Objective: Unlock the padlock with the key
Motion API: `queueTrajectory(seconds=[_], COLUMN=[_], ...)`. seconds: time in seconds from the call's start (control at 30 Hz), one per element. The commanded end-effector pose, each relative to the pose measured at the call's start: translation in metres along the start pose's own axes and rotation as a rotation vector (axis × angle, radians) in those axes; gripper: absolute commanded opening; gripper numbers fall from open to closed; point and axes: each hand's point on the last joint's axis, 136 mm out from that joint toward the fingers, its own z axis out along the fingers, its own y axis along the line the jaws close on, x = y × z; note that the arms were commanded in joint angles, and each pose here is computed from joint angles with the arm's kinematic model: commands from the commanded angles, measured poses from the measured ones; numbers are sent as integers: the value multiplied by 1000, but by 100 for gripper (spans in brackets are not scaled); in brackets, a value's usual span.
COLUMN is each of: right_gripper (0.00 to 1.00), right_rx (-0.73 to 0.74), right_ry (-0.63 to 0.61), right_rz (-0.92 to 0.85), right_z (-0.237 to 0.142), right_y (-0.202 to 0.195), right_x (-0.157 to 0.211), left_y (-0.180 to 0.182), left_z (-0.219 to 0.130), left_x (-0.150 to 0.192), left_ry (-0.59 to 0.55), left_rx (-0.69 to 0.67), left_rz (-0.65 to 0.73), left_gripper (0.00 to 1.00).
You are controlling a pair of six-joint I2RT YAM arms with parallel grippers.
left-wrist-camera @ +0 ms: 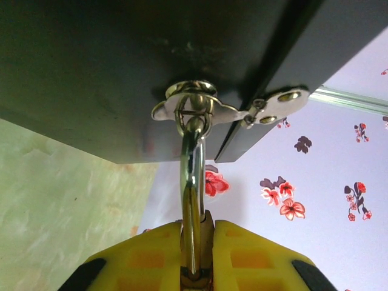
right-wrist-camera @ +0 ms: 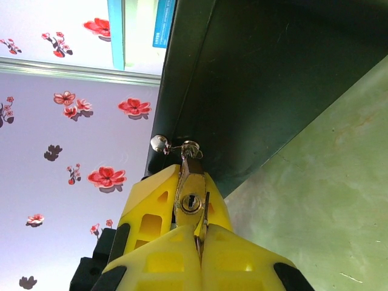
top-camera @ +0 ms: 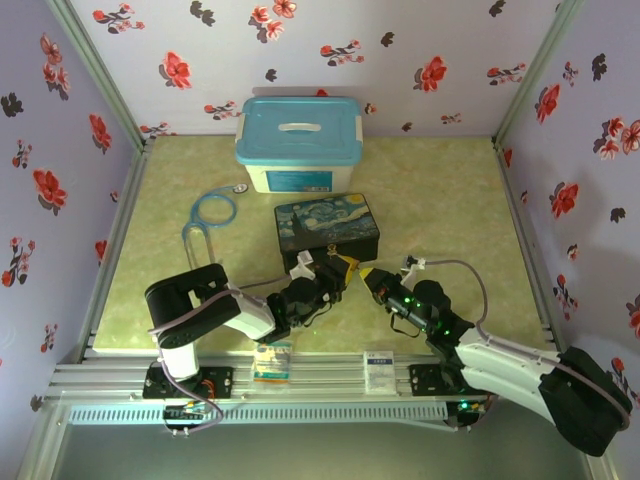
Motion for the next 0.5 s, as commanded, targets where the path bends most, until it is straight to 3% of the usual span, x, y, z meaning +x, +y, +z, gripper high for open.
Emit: queueTrajectory(seconds=[0.0, 0.47], right_gripper=[0, 0], right_rx=[-49, -14], right_ry=[-21, -20], right_rz=[-11, 1], right_z=[-2, -7], right_y=[14, 5], right_x=[-5, -4], left_y=[-22, -23], left_z=[2, 4], left_x=[4, 1], left_ry=[11, 2], left_rx=[84, 87], left_rz=[-30, -30], left_gripper=[0, 0])
